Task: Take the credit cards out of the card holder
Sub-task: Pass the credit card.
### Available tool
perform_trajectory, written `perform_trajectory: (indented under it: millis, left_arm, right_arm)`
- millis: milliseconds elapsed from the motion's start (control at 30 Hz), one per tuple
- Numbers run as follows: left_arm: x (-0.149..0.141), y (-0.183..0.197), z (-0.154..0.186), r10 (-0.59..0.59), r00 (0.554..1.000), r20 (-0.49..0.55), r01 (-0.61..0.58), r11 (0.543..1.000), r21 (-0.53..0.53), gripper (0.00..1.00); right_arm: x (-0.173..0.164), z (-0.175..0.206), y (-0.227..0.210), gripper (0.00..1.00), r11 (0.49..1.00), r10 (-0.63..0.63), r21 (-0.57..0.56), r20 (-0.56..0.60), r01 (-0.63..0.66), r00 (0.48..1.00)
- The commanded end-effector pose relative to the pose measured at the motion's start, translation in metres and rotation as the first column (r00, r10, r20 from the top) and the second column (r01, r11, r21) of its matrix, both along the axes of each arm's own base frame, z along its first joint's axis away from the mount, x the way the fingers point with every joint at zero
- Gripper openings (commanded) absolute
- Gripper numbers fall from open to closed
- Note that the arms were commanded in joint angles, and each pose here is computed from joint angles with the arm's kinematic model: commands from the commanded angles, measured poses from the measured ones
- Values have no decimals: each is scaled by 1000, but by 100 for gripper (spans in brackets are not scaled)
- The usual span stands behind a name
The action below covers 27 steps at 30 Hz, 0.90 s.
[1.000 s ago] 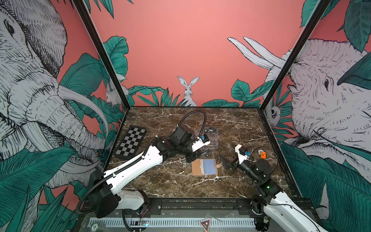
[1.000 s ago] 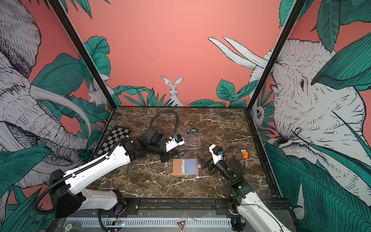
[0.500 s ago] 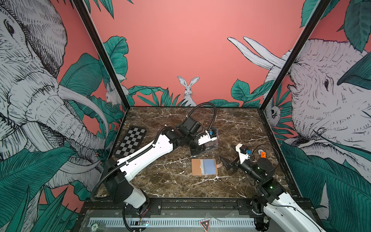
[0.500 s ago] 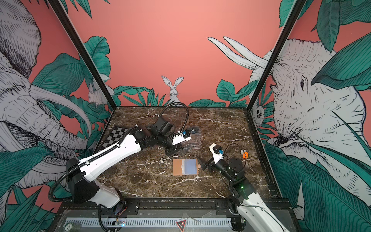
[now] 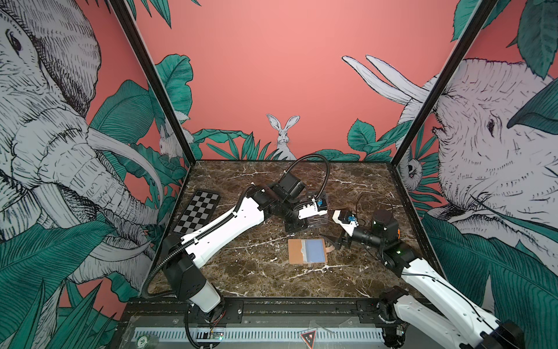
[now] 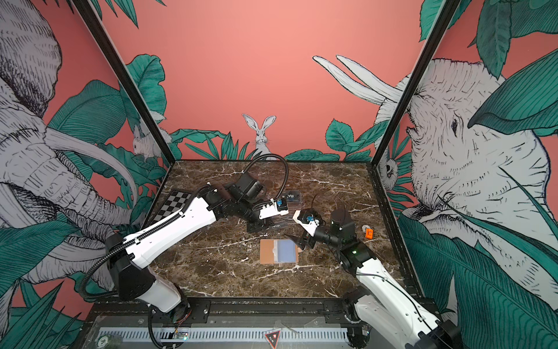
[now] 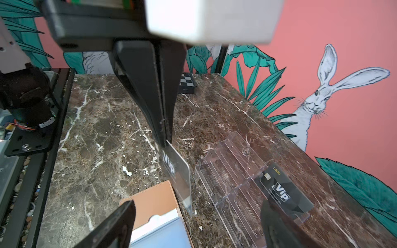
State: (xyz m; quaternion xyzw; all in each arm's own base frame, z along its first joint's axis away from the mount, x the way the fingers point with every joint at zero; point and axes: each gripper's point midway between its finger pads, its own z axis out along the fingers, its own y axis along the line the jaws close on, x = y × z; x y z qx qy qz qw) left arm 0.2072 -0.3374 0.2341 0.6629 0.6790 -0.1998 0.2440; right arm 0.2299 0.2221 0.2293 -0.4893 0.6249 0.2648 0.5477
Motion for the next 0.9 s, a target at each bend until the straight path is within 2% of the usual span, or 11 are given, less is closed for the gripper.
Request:
perform_trajectory:
  millis: [0, 100, 167, 267, 300, 633, 700, 767, 867]
  left_arm:
    - [-10, -1, 10, -50, 999, -9, 50, 998, -29, 0]
    - [-9, -4, 10, -50, 999, -6, 50, 998, -40, 0]
    - [-9, -6, 10, -51, 999, -11, 51, 998, -43, 0]
    - [-9, -8, 5, -53, 998, -25, 52, 998, -40, 0]
    - [-9, -8, 5, -53, 998, -25, 52, 998, -41, 0]
    - [-8, -14, 2, -65, 997, -36, 63, 997, -50, 0]
    - [-7, -15, 1, -65, 997, -37, 64, 997, -49, 0]
    - [-7, -15, 1, -65, 997, -36, 63, 997, -48, 0]
    - [-6, -14, 0, -62, 998, -29, 61, 997, -44, 0]
  right_arm:
    - [-6, 23, 11, 84, 990, 129, 53, 73, -133, 989]
    - [-6, 23, 15, 79, 981, 172, 81, 63, -176, 983]
    - [-7, 23, 18, 71, 976, 198, 87, 53, -202, 979]
    - [-8, 26, 19, 49, 973, 209, 91, 60, -214, 976]
    - [-8, 25, 19, 45, 972, 209, 94, 60, -214, 976]
    - [-14, 18, 21, 21, 963, 250, 100, 21, -250, 968]
    - [-16, 15, 21, 14, 961, 260, 98, 13, -260, 965]
    - [-16, 14, 22, 0, 959, 269, 94, 5, -268, 963]
    - [-17, 14, 22, 0, 956, 281, 91, 0, -280, 960]
